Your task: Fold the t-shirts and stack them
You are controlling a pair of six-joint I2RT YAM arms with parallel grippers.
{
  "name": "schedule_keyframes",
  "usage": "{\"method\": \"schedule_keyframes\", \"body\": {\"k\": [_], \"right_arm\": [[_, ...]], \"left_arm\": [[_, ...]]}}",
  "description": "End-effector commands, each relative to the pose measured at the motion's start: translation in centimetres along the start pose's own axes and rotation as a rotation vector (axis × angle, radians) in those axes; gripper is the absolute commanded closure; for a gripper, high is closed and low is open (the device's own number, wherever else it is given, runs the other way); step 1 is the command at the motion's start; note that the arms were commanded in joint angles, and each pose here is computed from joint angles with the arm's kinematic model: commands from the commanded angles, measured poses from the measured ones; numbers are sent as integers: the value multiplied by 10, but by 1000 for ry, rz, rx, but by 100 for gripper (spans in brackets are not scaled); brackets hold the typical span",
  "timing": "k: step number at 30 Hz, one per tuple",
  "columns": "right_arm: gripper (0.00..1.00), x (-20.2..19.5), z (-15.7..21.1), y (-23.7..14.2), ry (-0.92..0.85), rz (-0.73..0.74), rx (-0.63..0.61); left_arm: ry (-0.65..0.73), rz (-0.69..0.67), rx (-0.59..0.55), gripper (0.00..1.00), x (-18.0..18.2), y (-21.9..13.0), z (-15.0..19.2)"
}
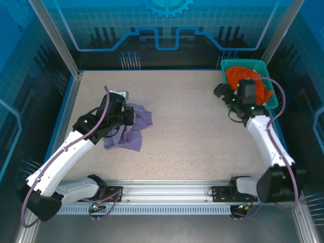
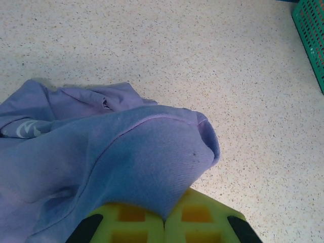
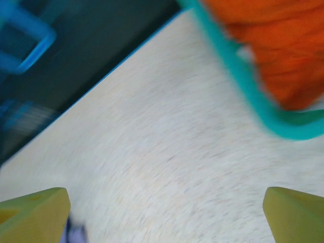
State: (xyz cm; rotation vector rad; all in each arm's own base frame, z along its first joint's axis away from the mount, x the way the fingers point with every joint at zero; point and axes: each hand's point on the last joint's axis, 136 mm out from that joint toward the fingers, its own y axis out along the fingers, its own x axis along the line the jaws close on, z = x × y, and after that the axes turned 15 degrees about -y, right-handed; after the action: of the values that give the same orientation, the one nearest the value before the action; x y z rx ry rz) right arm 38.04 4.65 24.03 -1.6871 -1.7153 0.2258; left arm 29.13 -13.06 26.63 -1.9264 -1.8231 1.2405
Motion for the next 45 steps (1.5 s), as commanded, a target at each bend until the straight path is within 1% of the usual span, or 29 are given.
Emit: {"method": "schedule_keyframes", "body": {"k": [1,3,4,5,6,7,8,9,10,11,12,13,15,16,18,20,21,23,25,28,31,33,35,36,37,38,41,45], "right_arm": [[1,45,43,0,-199,-178,62],[3,71,79,10,-245,-255,159],[6,84,94,16,-281,-281,207],[7,95,110,23,-324,-288,260],[10,106,128,31,-364,-285,321],[13,118,141,38,-392,-301,368],[15,132,154,45,-412,-324,412],[16,144,167,54,-422,-327,449],[16,152,177,61,-425,-327,474],[16,161,187,70,-419,-322,495],[17,171,198,79,-416,-320,524],[18,178,207,85,-418,-317,553],[19,191,226,98,-436,-293,615],[20,197,231,103,-444,-297,631],[22,210,240,114,-450,-315,652],[24,214,243,126,-443,-306,667],[25,217,244,130,-443,-308,673],[28,225,250,138,-438,-326,693],[30,231,256,143,-440,-349,715],[34,239,268,150,-461,-379,742],[36,242,282,156,-466,-383,772],[39,245,287,160,-467,-387,788],[40,246,287,165,-471,-378,787],[43,250,283,166,-473,-381,777],[46,248,289,171,-477,-375,789],[49,249,290,173,-479,-375,795],[52,244,295,178,-479,-355,798],[57,242,298,182,-478,-350,799]], "left_arm": [[-62,-121,-77,88,21,-15,-19],[-165,-248,-147,86,57,-27,-30],[-214,-291,-184,81,73,-32,-35],[-269,-329,-220,73,91,-38,-37],[-341,-360,-249,62,110,-42,-39],[-405,-383,-266,54,125,-45,-39],[-469,-413,-283,43,141,-47,-39],[-529,-461,-293,30,158,-49,-36],[-576,-500,-295,20,170,-51,-31],[-617,-529,-297,11,180,-53,-27],[-640,-541,-301,7,185,-56,-24],[-652,-532,-303,6,185,-57,-22],[-636,-417,-252,6,167,-51,-18],[-630,-361,-210,10,157,-45,-15],[-633,-260,-55,18,135,-27,5],[-626,-214,96,24,118,-10,31],[-602,-194,164,26,107,-2,47],[-533,-204,238,27,94,7,77],[-479,-209,275,26,83,15,101],[-469,-243,327,21,84,30,129],[-460,-336,322,20,100,41,136],[-453,-379,268,21,109,48,130],[-466,-356,228,24,104,57,122],[-478,-342,213,25,100,63,118],[-488,-337,206,25,99,68,117],[-496,-342,200,26,98,73,116],[-528,-351,178,29,98,85,113],[-585,-345,110,29,102,96,106]]}}
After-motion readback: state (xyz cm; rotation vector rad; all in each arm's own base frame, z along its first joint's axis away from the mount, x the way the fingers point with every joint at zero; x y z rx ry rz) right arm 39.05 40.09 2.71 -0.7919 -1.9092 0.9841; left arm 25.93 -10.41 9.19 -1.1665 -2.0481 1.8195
